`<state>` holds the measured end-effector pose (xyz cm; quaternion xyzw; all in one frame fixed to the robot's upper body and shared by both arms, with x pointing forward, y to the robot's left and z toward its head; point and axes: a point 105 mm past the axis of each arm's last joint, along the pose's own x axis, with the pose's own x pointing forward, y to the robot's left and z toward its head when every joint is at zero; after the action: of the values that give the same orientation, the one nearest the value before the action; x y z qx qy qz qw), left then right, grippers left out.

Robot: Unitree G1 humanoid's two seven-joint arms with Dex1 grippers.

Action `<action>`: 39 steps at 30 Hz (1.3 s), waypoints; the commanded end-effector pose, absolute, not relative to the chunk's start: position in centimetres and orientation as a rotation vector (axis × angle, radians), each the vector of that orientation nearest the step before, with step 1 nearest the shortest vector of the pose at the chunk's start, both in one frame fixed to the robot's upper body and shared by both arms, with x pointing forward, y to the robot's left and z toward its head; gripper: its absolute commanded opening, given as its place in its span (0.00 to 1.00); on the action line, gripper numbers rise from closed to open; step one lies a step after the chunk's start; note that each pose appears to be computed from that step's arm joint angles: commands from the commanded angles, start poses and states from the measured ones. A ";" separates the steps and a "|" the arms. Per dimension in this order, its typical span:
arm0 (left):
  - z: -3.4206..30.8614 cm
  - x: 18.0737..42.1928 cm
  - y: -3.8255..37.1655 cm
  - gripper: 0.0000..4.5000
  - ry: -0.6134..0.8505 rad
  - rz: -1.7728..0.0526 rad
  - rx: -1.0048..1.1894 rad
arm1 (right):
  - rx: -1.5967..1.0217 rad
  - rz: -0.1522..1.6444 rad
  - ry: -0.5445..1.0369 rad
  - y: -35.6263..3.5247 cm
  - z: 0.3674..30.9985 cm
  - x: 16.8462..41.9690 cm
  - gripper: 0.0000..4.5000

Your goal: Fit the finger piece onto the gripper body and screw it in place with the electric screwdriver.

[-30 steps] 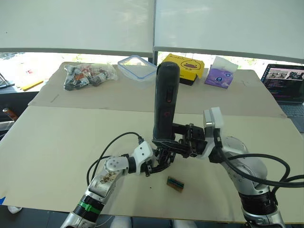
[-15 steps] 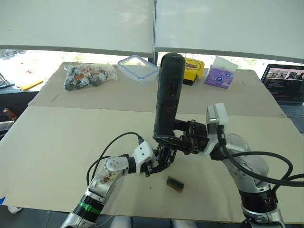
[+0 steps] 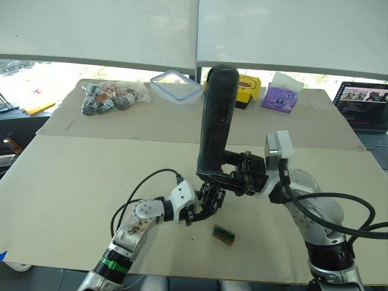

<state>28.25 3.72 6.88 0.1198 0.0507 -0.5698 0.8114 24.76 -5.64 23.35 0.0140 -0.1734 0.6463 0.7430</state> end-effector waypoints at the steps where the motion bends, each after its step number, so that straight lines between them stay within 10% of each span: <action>1: 4.8 27.2 3.6 0.52 0.198 -1.257 0.236 | -0.005 1.426 -0.475 -5.7 24.8 24.0 0.43; 39: 5.1 27.0 3.5 0.52 0.200 -1.261 0.233 | -0.010 1.428 -0.419 -5.5 23.3 24.0 0.43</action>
<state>28.18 3.71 6.93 0.1195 0.0563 -0.5699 0.8110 24.68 -5.54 22.66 0.0022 -0.1694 0.6449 0.7453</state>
